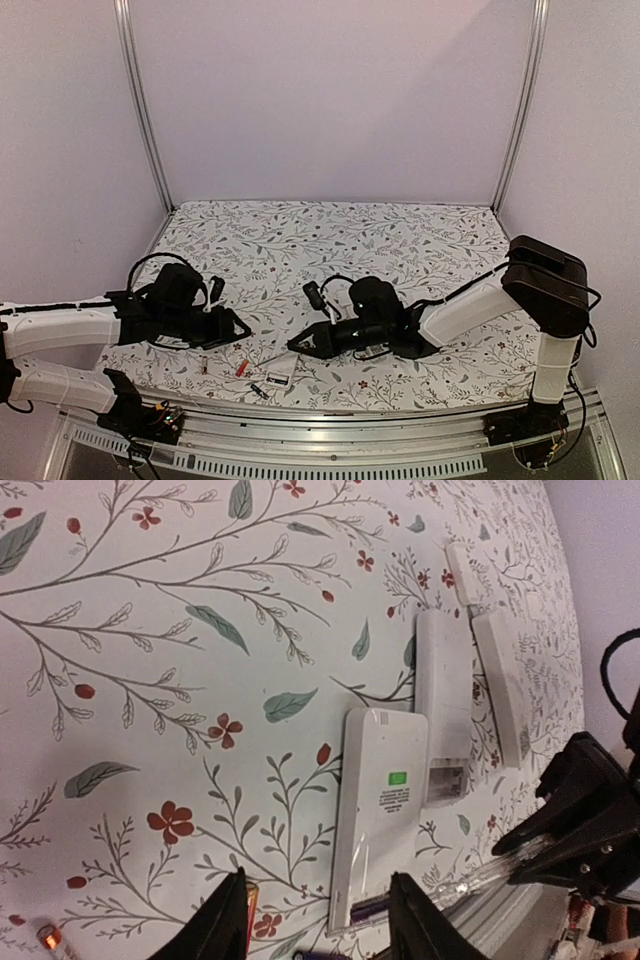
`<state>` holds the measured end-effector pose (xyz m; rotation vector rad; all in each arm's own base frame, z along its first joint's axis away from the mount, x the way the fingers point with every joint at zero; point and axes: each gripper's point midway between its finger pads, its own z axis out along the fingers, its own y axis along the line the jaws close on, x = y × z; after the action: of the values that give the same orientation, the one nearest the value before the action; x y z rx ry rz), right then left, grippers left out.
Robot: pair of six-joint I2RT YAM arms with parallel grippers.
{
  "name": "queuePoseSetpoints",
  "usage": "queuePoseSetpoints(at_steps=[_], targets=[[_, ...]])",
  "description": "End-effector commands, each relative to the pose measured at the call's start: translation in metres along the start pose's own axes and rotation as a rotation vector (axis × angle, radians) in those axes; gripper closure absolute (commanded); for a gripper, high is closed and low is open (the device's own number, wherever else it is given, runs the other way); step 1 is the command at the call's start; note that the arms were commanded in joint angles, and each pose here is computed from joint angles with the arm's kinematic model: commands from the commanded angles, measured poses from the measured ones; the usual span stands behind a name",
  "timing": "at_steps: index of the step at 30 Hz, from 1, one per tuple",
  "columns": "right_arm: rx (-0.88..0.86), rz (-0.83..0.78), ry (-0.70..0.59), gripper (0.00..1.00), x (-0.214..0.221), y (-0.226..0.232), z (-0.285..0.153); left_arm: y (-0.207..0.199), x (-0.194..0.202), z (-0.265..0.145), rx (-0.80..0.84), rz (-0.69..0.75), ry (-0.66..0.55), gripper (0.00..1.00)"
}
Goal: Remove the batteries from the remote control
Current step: Remove the battery from the remote control without the battery cover.
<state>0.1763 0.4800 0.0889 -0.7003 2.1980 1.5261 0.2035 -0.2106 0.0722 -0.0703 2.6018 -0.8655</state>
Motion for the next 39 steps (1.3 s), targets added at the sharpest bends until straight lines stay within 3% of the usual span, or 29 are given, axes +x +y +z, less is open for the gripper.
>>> queuePoseSetpoints(at_steps=[1, 11, 19, 39], targets=[[0.022, -0.044, -0.031, 1.00, -0.011, 0.008, -0.017, -0.013, -0.006, 0.000, 0.057, 0.037, 0.003, 0.52], [0.111, -0.005, 0.051, 1.00, 0.024, -0.016, -0.043, -0.032, 0.025, 0.023, 0.119, 0.072, 0.101, 0.54], [0.166, -0.013, 0.089, 1.00, 0.027, -0.023, -0.043, -0.037, 0.044, 0.047, 0.096, 0.106, 0.189, 0.59], [0.046, 0.117, 0.232, 1.00, 0.039, -0.026, -0.016, -0.019, 0.064, 0.072, 0.036, 0.111, 0.290, 0.71]])
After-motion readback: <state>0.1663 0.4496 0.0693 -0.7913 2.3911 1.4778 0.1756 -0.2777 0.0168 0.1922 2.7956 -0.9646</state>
